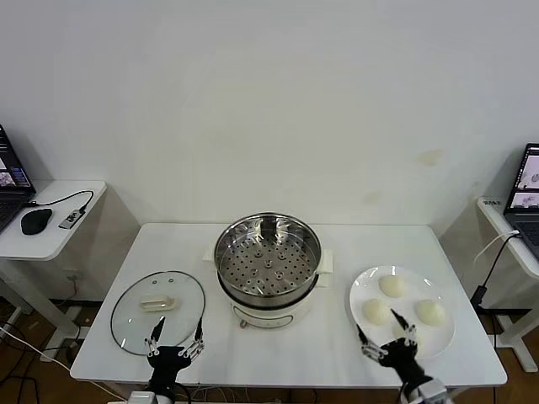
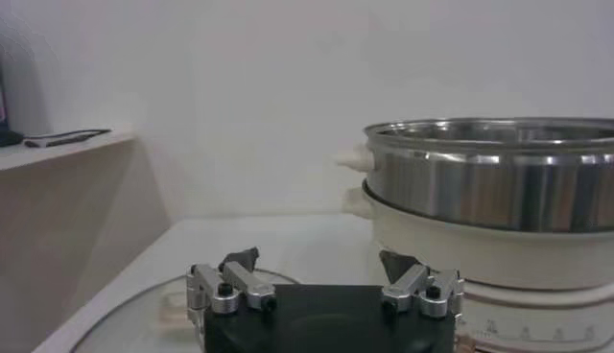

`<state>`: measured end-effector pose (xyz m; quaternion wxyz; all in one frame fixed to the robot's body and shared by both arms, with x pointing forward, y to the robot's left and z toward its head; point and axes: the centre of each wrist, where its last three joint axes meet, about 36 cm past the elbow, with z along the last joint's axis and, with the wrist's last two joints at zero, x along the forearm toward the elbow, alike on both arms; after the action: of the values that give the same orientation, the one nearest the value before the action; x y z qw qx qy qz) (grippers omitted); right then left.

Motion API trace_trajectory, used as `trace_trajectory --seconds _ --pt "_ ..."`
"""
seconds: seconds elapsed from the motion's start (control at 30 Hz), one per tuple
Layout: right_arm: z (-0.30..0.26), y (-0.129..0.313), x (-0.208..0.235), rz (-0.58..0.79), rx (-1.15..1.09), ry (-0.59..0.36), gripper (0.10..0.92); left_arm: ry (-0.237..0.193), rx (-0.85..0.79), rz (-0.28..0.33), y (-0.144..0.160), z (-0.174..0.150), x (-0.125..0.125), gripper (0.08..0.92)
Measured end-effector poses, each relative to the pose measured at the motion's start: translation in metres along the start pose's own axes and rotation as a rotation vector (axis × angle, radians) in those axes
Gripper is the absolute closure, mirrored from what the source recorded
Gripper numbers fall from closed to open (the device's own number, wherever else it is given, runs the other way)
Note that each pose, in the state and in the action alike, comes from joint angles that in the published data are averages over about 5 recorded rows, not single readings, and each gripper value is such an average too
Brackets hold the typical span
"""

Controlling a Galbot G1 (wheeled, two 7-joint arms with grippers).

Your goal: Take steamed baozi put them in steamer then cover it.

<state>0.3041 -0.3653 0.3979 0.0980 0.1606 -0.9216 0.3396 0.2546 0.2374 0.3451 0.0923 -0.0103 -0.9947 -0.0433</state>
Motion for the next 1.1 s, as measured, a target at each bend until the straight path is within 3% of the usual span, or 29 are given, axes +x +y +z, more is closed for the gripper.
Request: trace_trajectory --seconds 0.3,0.6,1.1 --pt "-0.002 -0.087 -0.031 -0.163 0.356 0.06 0.2 0.008 -0.06 0.006 0.002 -0.01 -0.005 0.177" --pt "-0.014 -0.168 -0.078 -0.381 0.58 0.189 0.2 0.013 -0.1 -0.003 0.003 -0.02 -0.009 0.177" --pt "-0.025 -0.21 -0.179 -0.701 0.633 0.327 0.2 0.011 -0.141 -0.034 0.007 -0.026 -0.016 0.177"
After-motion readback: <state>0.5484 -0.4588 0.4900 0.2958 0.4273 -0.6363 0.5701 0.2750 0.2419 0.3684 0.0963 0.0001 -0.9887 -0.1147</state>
